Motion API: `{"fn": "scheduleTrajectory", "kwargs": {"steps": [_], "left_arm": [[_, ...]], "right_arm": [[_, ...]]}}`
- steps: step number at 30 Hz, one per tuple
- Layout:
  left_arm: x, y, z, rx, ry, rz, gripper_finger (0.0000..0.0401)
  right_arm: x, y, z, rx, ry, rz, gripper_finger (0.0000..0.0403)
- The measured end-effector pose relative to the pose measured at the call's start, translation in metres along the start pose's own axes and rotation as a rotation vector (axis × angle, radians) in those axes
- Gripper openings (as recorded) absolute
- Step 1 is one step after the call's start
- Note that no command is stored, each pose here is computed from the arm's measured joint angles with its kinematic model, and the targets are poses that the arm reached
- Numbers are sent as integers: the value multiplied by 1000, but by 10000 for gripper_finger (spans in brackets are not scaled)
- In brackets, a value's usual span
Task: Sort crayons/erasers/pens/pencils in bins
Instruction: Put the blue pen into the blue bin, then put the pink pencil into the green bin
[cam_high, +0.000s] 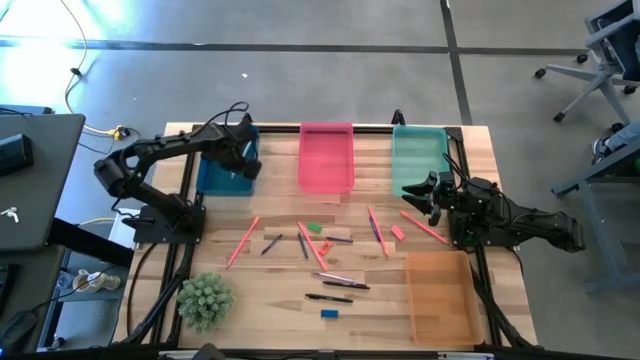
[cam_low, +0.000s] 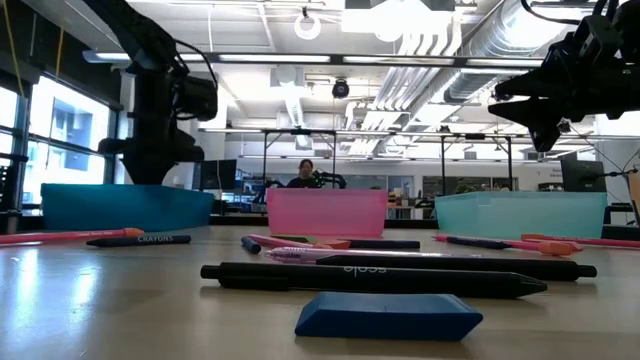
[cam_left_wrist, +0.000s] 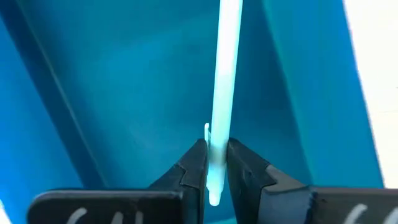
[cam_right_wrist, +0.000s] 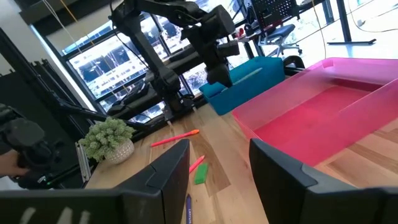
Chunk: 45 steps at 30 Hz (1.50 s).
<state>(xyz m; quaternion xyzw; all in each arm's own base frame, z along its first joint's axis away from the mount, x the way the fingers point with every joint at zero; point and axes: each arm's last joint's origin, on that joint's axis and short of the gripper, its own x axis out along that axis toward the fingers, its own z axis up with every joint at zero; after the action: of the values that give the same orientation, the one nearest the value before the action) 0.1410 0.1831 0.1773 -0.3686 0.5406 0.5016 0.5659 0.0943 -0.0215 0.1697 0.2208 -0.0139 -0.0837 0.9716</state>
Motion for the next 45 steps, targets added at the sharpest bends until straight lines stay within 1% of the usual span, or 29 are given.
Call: {"fn": "scheduleTrajectory", "kwargs": {"steps": [11,20,21,26,28,33,38,41,43,45], "left_arm": [[16,-4,2,4,68,21,37],[17,-4,2,-5,96,-18,37],[18,-4,2,-9,101,-29,37],[18,-3,3,-17,108,-40,47],[18,-3,3,-15,108,-40,57],[18,-3,3,38,107,-45,91],[18,-3,3,44,107,-45,129],[18,-3,3,43,108,-48,147],[15,-3,2,47,108,-70,154],[12,-3,2,67,104,-101,158]], "right_arm": [[0,0,0,0,0,0,160],[0,0,0,7,0,0,160],[0,0,0,33,0,1,160],[0,-1,0,270,-11,-17,160],[0,-1,0,329,-22,-35,160],[0,-2,0,443,-33,-45,160],[0,0,3,470,-43,-38,160],[-2,3,11,489,-89,-14,160],[-4,7,18,479,-115,5,160],[-6,11,27,443,-135,20,160]]}}
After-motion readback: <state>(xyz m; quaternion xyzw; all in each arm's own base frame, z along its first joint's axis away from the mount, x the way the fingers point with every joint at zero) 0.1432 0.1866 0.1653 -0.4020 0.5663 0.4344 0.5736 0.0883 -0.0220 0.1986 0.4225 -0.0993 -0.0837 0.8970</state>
